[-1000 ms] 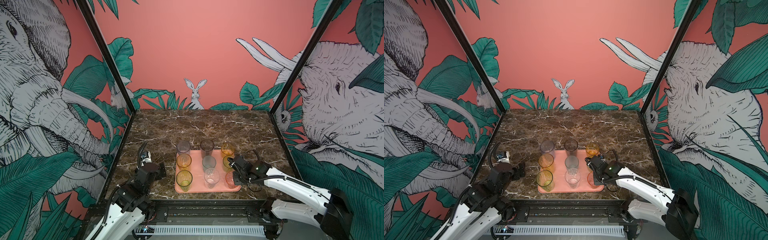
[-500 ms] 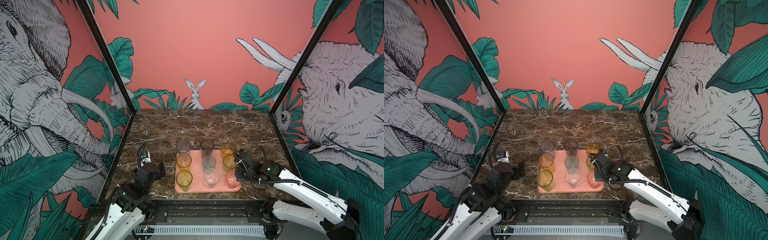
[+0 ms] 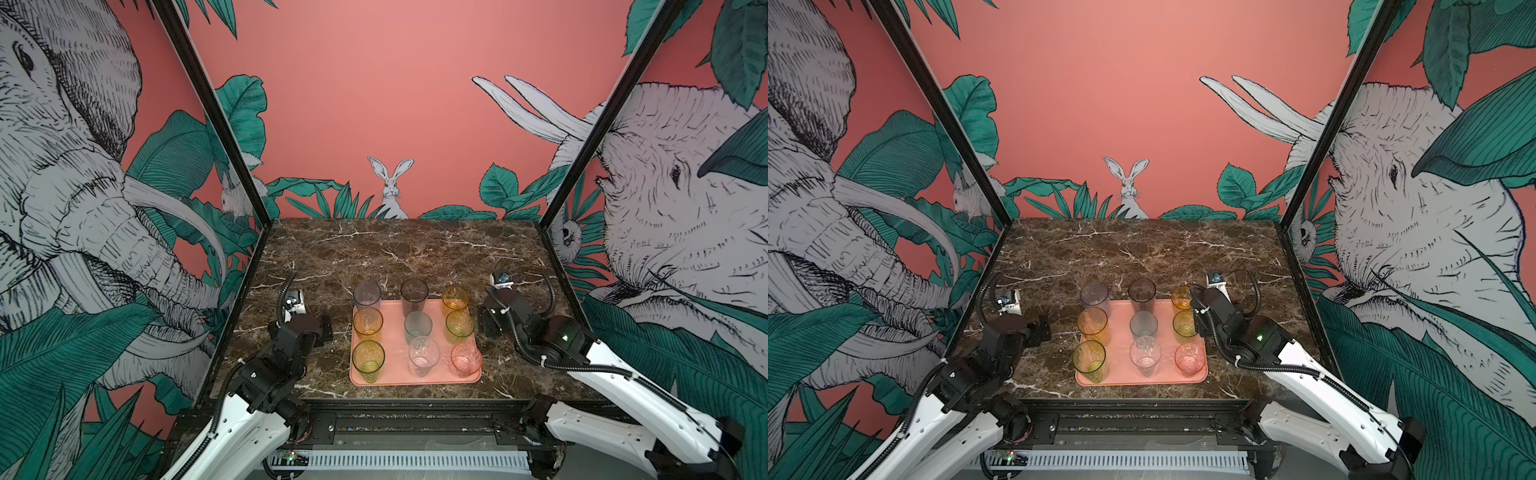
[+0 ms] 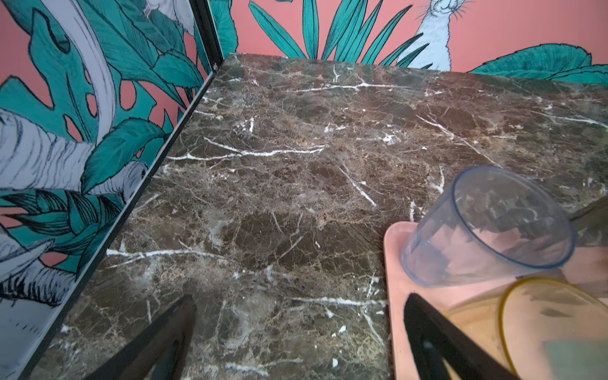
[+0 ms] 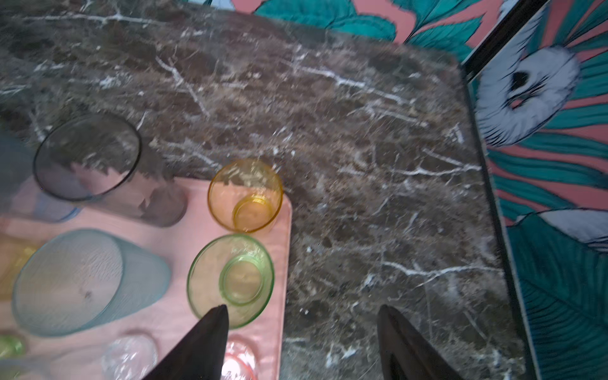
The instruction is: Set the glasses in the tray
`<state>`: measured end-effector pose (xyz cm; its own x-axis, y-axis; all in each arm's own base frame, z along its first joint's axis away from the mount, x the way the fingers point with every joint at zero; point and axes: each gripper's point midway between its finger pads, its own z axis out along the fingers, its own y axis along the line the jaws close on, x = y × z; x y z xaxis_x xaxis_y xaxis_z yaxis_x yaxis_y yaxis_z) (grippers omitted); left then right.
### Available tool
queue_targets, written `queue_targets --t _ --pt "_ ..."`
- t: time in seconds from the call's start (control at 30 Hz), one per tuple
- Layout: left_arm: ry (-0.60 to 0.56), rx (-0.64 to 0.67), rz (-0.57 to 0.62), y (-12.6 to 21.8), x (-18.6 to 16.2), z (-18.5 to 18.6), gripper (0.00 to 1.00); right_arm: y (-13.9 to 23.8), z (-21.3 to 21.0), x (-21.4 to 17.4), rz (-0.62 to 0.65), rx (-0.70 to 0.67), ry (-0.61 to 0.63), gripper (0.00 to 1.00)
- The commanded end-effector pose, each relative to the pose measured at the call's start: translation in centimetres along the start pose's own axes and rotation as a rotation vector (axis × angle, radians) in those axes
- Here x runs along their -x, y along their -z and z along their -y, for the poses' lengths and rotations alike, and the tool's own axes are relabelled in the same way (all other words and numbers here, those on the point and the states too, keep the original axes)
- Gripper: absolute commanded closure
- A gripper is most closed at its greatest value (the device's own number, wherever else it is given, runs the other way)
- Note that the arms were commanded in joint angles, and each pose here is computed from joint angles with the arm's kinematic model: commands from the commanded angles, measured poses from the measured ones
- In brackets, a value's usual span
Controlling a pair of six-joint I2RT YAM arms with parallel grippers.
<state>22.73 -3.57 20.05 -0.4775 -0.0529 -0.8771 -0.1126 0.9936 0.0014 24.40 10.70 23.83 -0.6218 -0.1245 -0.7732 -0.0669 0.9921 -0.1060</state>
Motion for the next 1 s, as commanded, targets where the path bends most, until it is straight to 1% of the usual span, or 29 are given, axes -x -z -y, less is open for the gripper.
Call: queue_targets --t 0.0,0.1,0.17,0.23,0.33,0.37,0.43,0.5,0.57,0.63,0.73,0.83,0.97 --pt "-0.042 0.063 0.112 0.2 3.9 -0.3 0.01 -0.8 2.6 3.7 0.113 -0.124 -0.008 0.22" --pt "-0.111 0.151 0.152 -0.3 5.7 -0.8 0.01 -2.7 4.0 4.8 0.124 -0.142 -0.066 0.20" --pt "-0.123 0.245 0.174 -0.3 6.7 -1.8 0.00 -3.9 4.7 5.5 0.134 -0.151 -0.067 0.18" --pt "-0.150 0.310 0.190 -0.6 7.5 -2.3 0.01 -5.0 5.3 6.1 0.152 -0.166 -0.058 0.16" --pt "-0.169 0.354 0.196 -1.9 7.9 -2.7 0.00 -6.9 6.0 6.8 0.168 -0.176 -0.062 0.05" --pt "-0.160 0.349 0.188 -2.6 7.7 -2.8 0.01 -7.6 6.1 7.1 0.177 -0.166 -0.055 0.01" --pt "-0.122 0.356 0.163 -3.8 7.2 -3.5 0.00 -9.0 6.0 7.3 0.194 -0.163 -0.026 0.01" --pt "-0.086 0.377 0.137 -5.0 6.6 -4.3 0.00 -10.1 6.5 7.4 0.222 -0.193 -0.012 0.01" --pt "-0.079 0.396 0.120 -6.2 6.0 -4.9 0.00 -11.0 7.3 7.3 0.249 -0.232 -0.019 0.01" --pt "-0.075 0.419 0.108 -7.3 5.2 -5.4 0.00 -11.9 8.7 6.8 0.266 -0.287 -0.055 0.01" --pt "-0.098 0.464 0.079 -8.8 3.6 -6.3 0.00 -13.5 10.5 5.5 0.263 -0.343 -0.087 0.01" --pt "-0.156 0.501 0.101 -9.9 2.1 -6.8 0.01 -14.7 11.6 4.4 0.269 -0.370 -0.107 0.01" --pt "-0.162 0.504 0.112 -10.5 -0.2 -7.5 0.00 -15.4 11.4 3.4 0.350 -0.369 -0.035 0.01"
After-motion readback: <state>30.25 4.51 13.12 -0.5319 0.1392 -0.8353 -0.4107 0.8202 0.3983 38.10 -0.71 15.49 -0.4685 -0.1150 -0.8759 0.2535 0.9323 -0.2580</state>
